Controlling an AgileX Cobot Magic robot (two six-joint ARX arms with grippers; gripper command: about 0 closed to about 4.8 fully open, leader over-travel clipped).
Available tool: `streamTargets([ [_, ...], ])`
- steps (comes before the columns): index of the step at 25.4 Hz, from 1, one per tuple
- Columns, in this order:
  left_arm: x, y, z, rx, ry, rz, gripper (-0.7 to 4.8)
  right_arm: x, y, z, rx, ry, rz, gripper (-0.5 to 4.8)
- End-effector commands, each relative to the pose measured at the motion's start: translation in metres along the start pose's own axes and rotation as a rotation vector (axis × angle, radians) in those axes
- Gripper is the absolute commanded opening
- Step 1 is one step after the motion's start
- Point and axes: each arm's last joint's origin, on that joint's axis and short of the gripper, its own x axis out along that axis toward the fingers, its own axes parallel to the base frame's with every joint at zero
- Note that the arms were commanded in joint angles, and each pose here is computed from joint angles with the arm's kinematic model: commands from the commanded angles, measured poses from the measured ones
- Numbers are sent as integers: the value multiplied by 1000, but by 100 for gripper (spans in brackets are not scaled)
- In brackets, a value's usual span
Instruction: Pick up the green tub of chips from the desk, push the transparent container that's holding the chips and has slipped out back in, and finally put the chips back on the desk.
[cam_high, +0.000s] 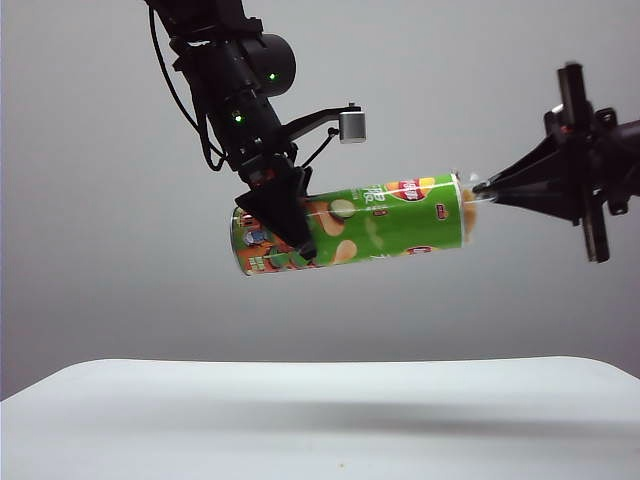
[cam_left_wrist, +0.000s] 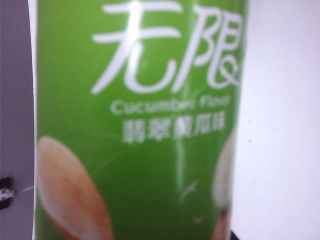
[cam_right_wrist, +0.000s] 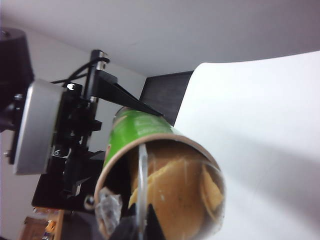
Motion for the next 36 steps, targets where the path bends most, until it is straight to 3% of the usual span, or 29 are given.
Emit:
streamTargets([
  [1, 1, -5, 22, 65, -112, -6, 291, 11, 0, -4, -6, 39, 24, -1],
  [8, 6, -9, 34, 83, -131, 1, 291, 20, 2, -8, -9, 63, 37, -1],
  [12, 5, -9, 32, 50, -118, 4, 291, 19, 2, -7, -37, 55, 37, 4],
  [13, 5, -9, 31, 45, -109, 5, 291, 19, 3, -7, -51, 51, 39, 40],
  [17, 4, -8, 25, 24, -43, 13, 291, 16, 5, -2, -98, 20, 48, 380],
  [18, 3, -8, 22, 19, -36, 9, 291, 16, 5, -1, -94, 13, 50, 394],
  [25, 3, 0, 0, -41, 55, 16, 291, 14, 7, 2, -128, 6, 71, 392],
  [32, 20, 12, -51, -188, 163, -72, 291, -4, 1, 8, -129, -13, 69, 388],
  [36, 30, 19, -74, -255, 178, -92, 291, -11, -1, 10, -134, -15, 73, 332],
])
